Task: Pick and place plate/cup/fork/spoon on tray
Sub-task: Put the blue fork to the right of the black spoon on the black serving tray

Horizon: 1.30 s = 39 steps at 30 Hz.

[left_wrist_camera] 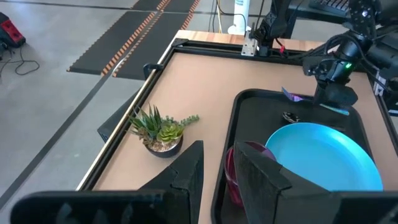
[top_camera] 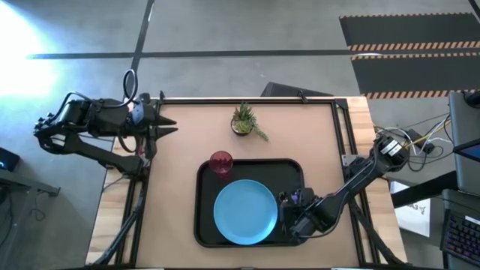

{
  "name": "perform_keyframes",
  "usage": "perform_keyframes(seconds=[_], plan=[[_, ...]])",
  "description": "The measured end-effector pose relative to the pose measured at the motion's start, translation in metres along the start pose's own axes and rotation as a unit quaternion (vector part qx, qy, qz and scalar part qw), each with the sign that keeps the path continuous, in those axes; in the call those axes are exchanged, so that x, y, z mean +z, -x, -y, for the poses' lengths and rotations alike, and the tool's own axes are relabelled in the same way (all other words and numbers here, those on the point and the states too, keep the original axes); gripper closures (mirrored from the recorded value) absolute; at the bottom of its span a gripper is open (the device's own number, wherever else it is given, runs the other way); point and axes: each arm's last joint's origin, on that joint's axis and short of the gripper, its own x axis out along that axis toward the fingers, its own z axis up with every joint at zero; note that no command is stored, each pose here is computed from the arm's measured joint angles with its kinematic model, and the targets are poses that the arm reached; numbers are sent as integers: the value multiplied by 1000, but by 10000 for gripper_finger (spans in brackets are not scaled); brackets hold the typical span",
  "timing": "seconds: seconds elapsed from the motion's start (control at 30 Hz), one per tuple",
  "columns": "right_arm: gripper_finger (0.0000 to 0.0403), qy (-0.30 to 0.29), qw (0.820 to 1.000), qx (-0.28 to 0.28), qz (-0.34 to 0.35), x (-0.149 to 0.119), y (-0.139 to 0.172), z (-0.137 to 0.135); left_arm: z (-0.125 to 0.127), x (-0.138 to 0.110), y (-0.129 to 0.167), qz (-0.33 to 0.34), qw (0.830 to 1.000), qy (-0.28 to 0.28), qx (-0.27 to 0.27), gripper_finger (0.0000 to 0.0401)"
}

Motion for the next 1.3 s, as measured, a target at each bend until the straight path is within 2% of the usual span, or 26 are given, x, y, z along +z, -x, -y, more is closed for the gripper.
perform_keyframes(seconds=[0.37,0.6,1.17,1.3], plan=[[394,9,1000,-1,1,3,-19,11,1,1,-3,-4,1000,-1,1,328],[394,2,999,36,-21,1,-35,15,2,1,-4,-5,1000,-1,1,328],[394,3,999,39,-10,5,-39,18,2,1,-4,-3,1000,-1,1,328],[383,4,999,39,-10,5,-39,17,2,1,-4,-3,1000,-1,1,328]])
